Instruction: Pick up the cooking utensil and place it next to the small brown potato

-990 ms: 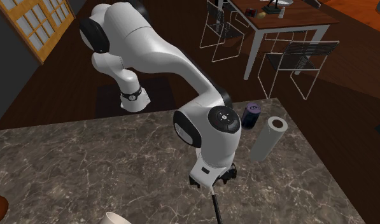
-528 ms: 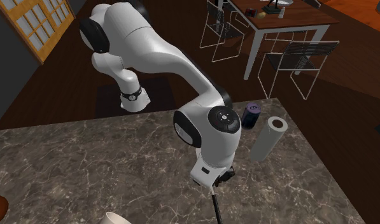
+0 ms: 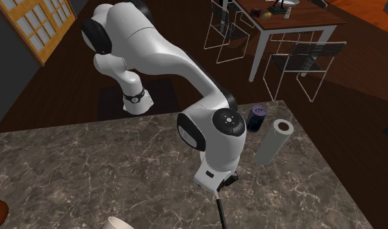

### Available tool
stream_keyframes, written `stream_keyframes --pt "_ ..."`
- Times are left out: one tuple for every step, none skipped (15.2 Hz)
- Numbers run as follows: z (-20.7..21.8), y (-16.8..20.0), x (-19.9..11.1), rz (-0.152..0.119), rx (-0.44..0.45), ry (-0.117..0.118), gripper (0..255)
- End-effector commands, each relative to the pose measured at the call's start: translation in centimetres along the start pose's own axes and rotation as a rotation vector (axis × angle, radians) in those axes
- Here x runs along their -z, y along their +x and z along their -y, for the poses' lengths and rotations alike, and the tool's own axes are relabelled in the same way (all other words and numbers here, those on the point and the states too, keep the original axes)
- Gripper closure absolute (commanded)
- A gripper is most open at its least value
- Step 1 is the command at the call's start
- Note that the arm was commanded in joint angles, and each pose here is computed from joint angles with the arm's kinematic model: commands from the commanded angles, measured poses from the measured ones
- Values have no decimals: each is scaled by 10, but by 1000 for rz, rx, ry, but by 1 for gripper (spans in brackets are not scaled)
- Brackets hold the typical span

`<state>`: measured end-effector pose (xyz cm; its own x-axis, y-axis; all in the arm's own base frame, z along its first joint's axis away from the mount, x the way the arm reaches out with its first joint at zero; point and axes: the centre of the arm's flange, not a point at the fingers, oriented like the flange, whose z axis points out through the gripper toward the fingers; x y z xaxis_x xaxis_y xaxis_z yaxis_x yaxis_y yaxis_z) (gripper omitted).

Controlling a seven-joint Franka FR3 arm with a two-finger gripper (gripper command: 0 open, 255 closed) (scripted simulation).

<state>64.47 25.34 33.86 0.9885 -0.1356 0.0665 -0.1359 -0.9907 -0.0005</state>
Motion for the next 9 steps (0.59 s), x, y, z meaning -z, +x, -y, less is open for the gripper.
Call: stream_keyframes --pt "0 0 5 0 0 0 255" --pt "0 1 10 0 0 0 255" --pt "0 1 16 0 0 0 255" --pt "0 1 21 0 0 0 255" --pt "0 2 26 0 0 0 255" --pt "0 2 32 0 0 0 255" --pt "0 2 37 0 0 0 255" --pt "0 3 42 0 0 0 255" --pt "0 3 47 0 0 0 255"
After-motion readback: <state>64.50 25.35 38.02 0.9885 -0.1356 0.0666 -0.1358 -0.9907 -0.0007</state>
